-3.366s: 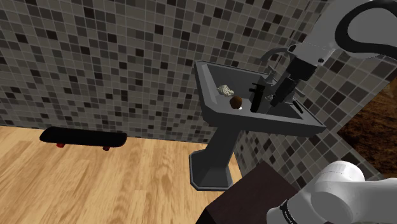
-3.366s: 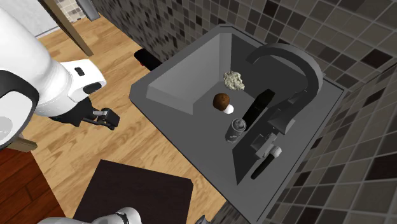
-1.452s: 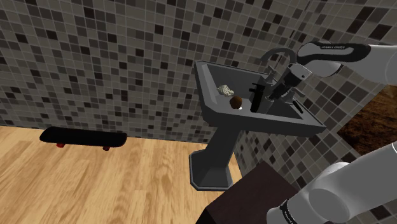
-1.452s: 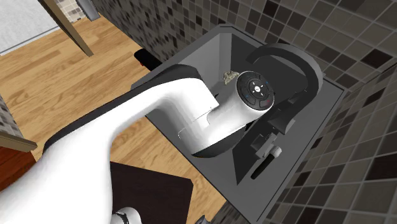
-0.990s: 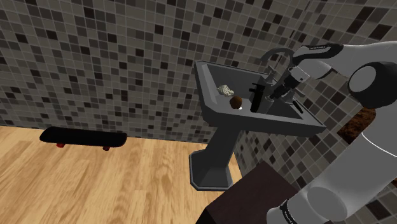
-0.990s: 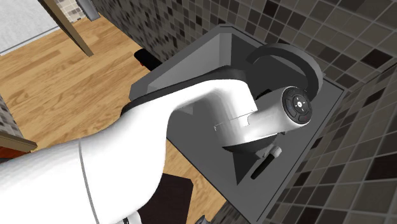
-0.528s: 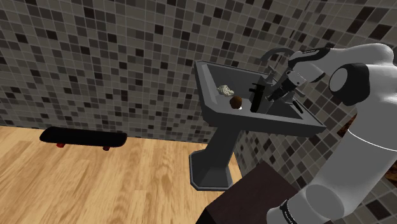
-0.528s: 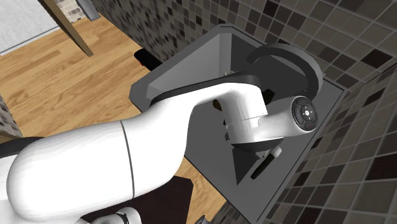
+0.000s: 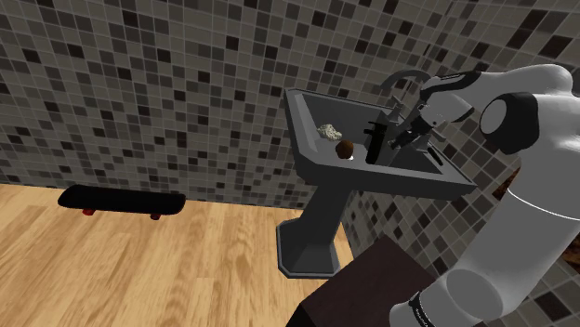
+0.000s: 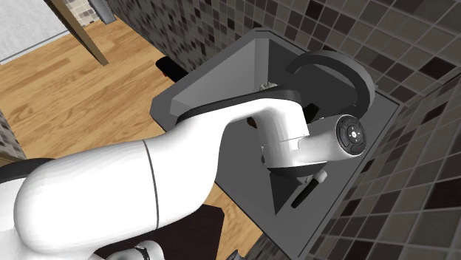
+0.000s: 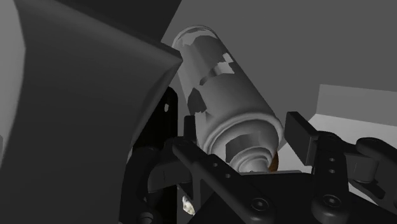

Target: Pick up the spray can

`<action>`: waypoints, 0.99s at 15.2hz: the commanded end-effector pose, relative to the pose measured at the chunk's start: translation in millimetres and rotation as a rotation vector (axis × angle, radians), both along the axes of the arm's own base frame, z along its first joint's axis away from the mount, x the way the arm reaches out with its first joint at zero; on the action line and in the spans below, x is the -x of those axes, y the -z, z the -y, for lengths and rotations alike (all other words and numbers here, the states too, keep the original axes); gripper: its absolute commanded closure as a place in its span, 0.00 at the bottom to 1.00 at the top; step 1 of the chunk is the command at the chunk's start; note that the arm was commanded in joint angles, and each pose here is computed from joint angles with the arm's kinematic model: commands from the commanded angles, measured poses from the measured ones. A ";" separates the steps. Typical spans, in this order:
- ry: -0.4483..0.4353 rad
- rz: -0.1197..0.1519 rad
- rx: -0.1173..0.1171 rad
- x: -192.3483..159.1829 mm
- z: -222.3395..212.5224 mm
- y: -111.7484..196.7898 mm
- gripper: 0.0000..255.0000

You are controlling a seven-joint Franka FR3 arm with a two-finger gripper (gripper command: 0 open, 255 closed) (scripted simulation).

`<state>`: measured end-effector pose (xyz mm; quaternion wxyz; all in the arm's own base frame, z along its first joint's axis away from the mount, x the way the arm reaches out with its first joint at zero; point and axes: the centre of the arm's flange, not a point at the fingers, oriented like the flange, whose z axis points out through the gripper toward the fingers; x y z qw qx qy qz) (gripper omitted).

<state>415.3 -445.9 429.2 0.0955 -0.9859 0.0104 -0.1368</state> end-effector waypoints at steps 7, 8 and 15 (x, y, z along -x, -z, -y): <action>0.002 -0.019 -0.014 2.5 -1.2 9.1 1.00; 0.002 -0.019 -0.014 2.5 -1.2 3.8 1.00; 0.002 -0.019 -0.014 2.5 -1.2 -33.1 1.00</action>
